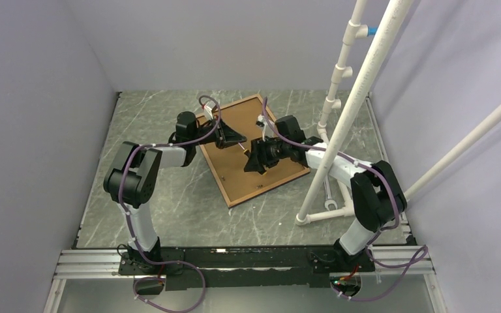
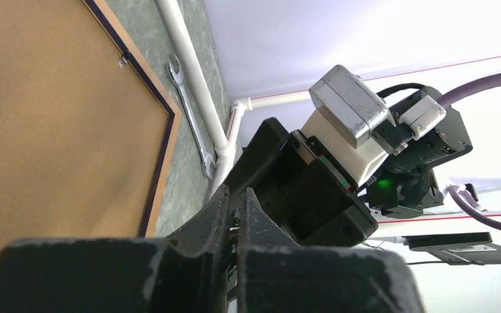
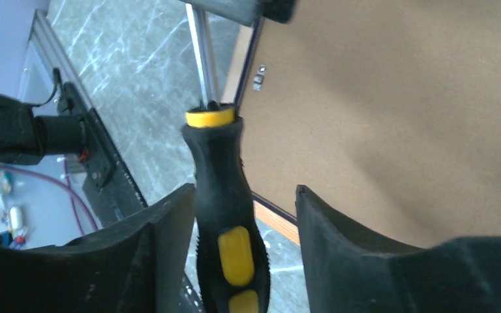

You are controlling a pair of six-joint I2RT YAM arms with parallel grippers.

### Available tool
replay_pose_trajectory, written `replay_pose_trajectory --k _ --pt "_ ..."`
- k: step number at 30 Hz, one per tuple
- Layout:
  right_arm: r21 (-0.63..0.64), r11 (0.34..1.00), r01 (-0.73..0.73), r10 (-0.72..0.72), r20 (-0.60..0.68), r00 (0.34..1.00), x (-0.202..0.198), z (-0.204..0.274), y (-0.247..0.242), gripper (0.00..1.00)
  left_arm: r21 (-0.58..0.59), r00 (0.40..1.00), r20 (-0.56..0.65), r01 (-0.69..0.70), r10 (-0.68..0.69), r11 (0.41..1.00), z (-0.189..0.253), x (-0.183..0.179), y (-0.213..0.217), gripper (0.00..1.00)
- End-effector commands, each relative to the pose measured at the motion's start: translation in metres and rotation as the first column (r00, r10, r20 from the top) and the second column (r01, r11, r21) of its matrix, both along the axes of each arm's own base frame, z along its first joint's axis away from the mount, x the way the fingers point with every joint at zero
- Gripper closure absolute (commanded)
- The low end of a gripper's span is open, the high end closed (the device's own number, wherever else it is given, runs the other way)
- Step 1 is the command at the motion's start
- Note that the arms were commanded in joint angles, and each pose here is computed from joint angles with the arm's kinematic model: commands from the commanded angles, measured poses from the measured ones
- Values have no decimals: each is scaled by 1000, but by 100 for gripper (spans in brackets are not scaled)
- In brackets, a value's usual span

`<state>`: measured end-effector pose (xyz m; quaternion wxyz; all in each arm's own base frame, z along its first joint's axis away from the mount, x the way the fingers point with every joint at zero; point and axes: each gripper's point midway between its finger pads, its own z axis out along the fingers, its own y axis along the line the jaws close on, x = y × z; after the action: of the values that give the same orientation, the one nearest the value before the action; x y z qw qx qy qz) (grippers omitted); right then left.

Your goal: Take the photo out of the frame

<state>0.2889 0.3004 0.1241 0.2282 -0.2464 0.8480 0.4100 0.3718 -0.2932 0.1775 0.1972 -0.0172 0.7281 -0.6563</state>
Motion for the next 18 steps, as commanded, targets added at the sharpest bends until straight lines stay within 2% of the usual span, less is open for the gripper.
replay_pose_trajectory --k 1,4,7,15,18 --pt "96 977 189 -199 104 974 26 35 -4 27 -46 996 91 12 -8 999 23 -3 8 100" --pt "213 936 280 -305 93 948 25 46 -6 14 -67 997 79 -8 13 998 30 -2 12 100" --pt "325 899 293 -328 57 943 16 51 -2 1 -77 998 60 -28 33 997 30 -3 16 100" --pt "413 870 270 -300 10 954 3 47 10 0 -111 998 20 -51 53 993 26 1 20 100" --pt "430 864 261 -296 16 955 5 48 13 7 -107 998 21 -51 54 993 25 1 20 100"
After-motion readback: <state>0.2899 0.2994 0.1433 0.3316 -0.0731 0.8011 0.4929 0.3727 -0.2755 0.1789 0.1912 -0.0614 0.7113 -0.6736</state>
